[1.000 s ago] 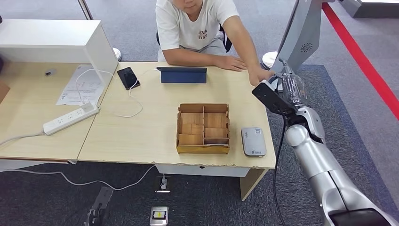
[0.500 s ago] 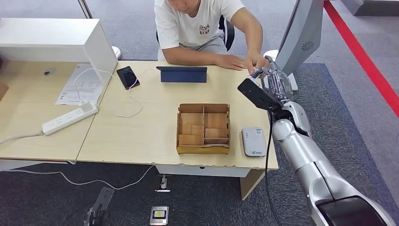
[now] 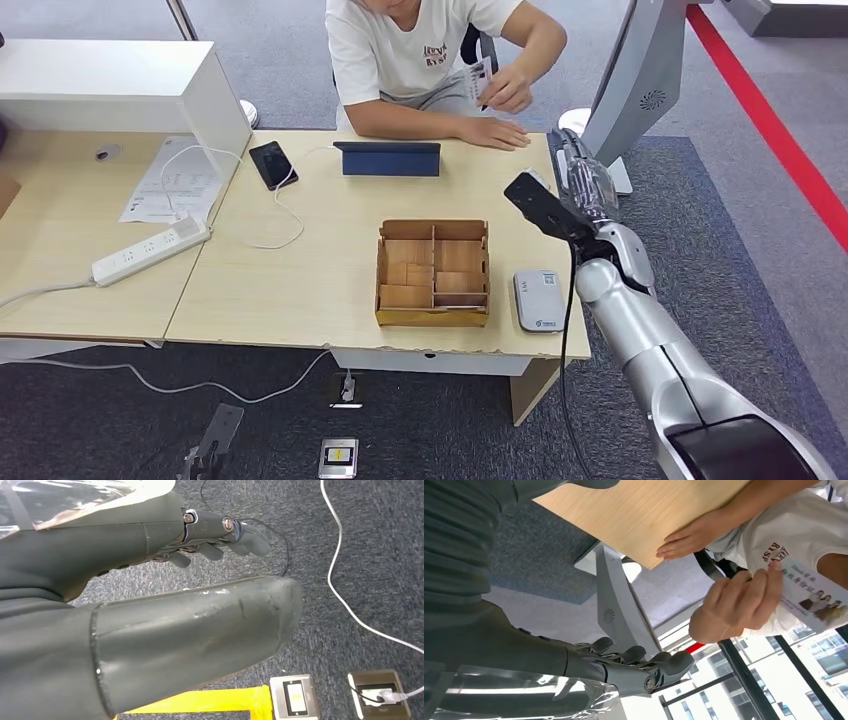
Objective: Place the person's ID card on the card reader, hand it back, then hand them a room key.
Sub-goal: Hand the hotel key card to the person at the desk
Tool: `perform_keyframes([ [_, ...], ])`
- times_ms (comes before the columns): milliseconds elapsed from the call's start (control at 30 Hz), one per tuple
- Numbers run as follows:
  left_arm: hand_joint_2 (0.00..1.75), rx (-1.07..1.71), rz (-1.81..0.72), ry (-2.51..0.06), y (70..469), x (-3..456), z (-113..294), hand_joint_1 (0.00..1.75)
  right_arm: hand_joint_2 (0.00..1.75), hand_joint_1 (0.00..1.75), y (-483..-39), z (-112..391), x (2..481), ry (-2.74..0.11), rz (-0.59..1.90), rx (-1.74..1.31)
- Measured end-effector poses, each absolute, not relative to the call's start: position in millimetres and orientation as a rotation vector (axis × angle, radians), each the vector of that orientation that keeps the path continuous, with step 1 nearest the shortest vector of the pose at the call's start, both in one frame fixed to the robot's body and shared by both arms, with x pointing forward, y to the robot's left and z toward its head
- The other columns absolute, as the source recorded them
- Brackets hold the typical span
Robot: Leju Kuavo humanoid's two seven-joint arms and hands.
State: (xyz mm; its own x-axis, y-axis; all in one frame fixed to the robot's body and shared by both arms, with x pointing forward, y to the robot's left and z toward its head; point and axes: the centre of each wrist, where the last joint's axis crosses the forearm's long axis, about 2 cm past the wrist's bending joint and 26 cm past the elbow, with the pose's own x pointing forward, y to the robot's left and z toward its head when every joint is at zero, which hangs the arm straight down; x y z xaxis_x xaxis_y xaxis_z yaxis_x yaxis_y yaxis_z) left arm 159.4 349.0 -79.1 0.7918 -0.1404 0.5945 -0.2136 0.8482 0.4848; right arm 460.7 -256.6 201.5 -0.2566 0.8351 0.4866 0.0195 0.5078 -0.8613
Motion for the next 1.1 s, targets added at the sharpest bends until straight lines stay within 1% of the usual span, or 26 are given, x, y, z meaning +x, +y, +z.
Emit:
perform_keyframes([
  [133,0.0,0.571,0.046,-0.664,348.9,155.8,-80.3,0.0,1.75,0.0,-256.0,204.7,461.4,-1.703,0.864,-0.65],
  [300,0.0,0.572,0.054,-0.662,348.8,150.9,-82.0,0.0,1.75,0.0,-250.5,219.0,463.0,-1.778,0.712,-0.482],
  [500,0.0,0.572,0.055,-0.662,349.0,149.0,-82.6,0.0,1.75,0.0,-246.5,233.0,462.5,-1.849,0.649,-0.432],
  [600,0.0,0.573,0.055,-0.664,348.9,147.5,-83.1,0.0,1.75,0.0,-249.2,238.7,460.1,-1.88,0.561,-0.39],
  [733,0.0,0.595,0.06,-0.673,347.2,136.1,-86.6,0.0,1.75,0.0,-262.2,245.0,449.1,-1.865,0.417,-0.32],
  [867,0.0,0.601,0.07,-0.657,341.2,119.8,-91.7,0.0,1.75,0.0,-279.8,248.2,433.6,-1.871,0.331,-0.256],
  [1100,0.0,0.592,0.075,-0.639,338.4,116.3,-93.0,0.0,1.75,0.0,-283.1,238.1,399.6,-1.886,0.345,-0.114],
])
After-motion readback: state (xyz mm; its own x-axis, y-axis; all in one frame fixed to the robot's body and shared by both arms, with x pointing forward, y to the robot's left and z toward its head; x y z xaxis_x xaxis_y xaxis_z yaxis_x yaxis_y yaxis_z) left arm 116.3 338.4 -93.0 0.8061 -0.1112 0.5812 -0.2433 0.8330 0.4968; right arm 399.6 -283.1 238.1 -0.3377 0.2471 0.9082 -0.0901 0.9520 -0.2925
